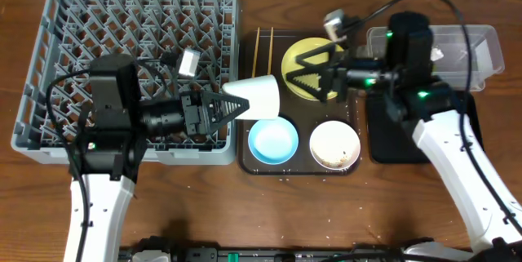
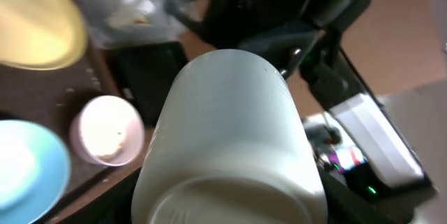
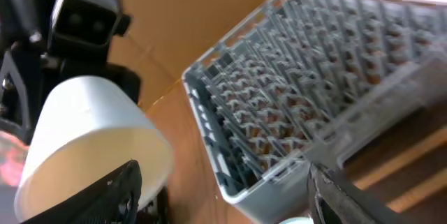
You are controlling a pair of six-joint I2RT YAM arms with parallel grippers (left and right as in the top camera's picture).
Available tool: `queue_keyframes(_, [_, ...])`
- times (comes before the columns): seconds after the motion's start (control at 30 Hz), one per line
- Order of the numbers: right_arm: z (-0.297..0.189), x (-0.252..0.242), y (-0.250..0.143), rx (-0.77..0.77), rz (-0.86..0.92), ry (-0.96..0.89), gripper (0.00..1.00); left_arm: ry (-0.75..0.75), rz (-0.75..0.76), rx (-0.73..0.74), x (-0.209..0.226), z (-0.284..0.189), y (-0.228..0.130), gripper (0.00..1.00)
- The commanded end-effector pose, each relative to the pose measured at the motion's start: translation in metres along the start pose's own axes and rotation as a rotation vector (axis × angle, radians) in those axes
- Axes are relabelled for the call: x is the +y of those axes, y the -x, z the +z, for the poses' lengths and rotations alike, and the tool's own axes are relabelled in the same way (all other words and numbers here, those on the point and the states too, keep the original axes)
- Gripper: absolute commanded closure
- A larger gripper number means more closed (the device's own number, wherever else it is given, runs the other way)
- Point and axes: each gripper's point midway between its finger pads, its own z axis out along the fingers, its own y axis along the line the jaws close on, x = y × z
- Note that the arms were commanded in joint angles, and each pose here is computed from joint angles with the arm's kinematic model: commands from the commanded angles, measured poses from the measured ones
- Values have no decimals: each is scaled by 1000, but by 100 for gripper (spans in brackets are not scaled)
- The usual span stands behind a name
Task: Sort waste into correct bins and load items into the dishwasher
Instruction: 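Open the right gripper and carry the cup with the left gripper over the rack, then lower the cup into the grey rack and open the left gripper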
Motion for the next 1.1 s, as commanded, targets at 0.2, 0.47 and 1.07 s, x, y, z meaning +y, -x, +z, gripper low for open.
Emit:
queue_keyframes(0.2, [-16,-60,-44,93,263,-336,27,826,-149,-246,112,-70,-3,40])
queue_keyframes(0.47, [-20,-73,-79,207,298,-497,27,1285,-331,-413,157,-148,-17,40])
queue_keyframes(1.07, [-18,-71,-81,216,299,-495,27,1378,-499,-287,227,-135,-14,35])
